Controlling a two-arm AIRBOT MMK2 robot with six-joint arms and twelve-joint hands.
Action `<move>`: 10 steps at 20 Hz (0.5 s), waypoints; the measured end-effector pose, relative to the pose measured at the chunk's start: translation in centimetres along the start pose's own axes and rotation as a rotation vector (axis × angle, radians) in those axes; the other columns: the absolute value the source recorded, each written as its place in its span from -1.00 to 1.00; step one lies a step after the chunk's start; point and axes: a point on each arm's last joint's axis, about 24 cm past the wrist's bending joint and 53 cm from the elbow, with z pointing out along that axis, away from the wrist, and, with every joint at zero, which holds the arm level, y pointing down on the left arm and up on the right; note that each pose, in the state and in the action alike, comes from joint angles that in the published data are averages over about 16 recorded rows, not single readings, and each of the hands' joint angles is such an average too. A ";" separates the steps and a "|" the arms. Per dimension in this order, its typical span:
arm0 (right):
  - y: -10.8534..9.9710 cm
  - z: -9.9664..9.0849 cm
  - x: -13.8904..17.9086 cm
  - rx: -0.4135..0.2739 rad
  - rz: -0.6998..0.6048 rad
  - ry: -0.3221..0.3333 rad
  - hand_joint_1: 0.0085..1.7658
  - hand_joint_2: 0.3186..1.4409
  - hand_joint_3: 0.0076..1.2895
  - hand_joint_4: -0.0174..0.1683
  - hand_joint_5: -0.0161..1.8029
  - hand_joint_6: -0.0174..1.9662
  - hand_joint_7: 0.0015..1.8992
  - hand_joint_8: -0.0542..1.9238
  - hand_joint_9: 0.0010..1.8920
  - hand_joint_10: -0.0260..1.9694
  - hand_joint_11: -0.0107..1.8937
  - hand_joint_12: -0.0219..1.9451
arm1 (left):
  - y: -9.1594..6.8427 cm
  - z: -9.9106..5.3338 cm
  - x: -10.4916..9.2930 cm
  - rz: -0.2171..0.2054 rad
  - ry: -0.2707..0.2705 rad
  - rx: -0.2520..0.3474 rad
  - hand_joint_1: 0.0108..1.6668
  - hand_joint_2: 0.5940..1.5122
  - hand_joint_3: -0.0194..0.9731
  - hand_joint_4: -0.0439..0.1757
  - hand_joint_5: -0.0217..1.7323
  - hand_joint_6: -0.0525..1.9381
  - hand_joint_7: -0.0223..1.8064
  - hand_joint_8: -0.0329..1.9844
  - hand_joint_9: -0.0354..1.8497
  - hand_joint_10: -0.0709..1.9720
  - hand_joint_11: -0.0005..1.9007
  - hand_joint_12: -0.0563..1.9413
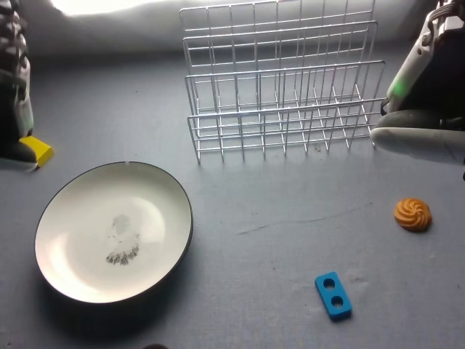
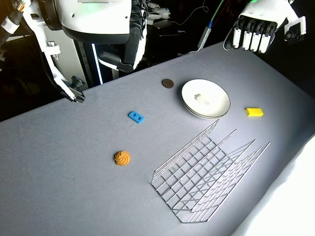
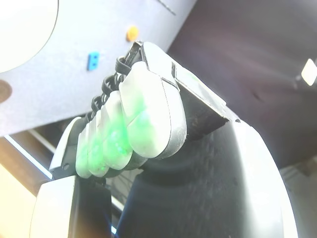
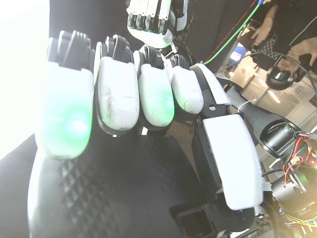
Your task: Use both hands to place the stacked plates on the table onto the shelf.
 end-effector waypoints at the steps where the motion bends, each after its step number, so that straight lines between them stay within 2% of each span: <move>1: 0.0 0.0 0.0 0.000 -0.001 0.000 -0.79 0.35 -0.96 -0.49 -0.17 -0.02 -0.10 -0.02 -0.07 -0.04 0.09 -0.06 | 0.0 0.0 0.0 -0.003 0.001 0.002 -0.78 0.17 -0.90 -0.25 -0.09 -0.08 -0.13 -0.14 -0.07 -0.12 -0.05 -0.10; 4: -0.1 0.0 0.0 0.002 -0.004 0.002 -0.84 0.30 -0.96 -0.57 -0.38 -0.26 -0.34 -0.26 -0.32 -0.28 -0.19 -0.29 | -0.1 0.2 0.3 -0.011 0.011 0.007 -0.83 0.13 -0.91 -0.35 -0.32 -0.31 -0.35 -0.36 -0.30 -0.33 -0.30 -0.32; 8: -0.2 0.0 0.0 0.006 -0.009 0.000 -0.86 0.25 -0.97 -0.63 -0.53 -0.45 -0.50 -0.43 -0.49 -0.45 -0.39 -0.47 | -0.2 0.3 1.2 -0.023 0.039 0.016 -0.88 0.10 -0.91 -0.42 -0.49 -0.48 -0.51 -0.52 -0.47 -0.48 -0.48 -0.49; 10: -0.3 0.0 0.0 0.012 -0.013 -0.004 -0.89 0.17 -0.97 -0.76 -0.69 -0.64 -0.67 -0.63 -0.67 -0.65 -0.59 -0.67 | -0.2 0.4 1.9 -0.036 0.062 0.023 -0.94 0.02 -0.91 -0.56 -0.68 -0.67 -0.69 -0.71 -0.66 -0.67 -0.67 -0.68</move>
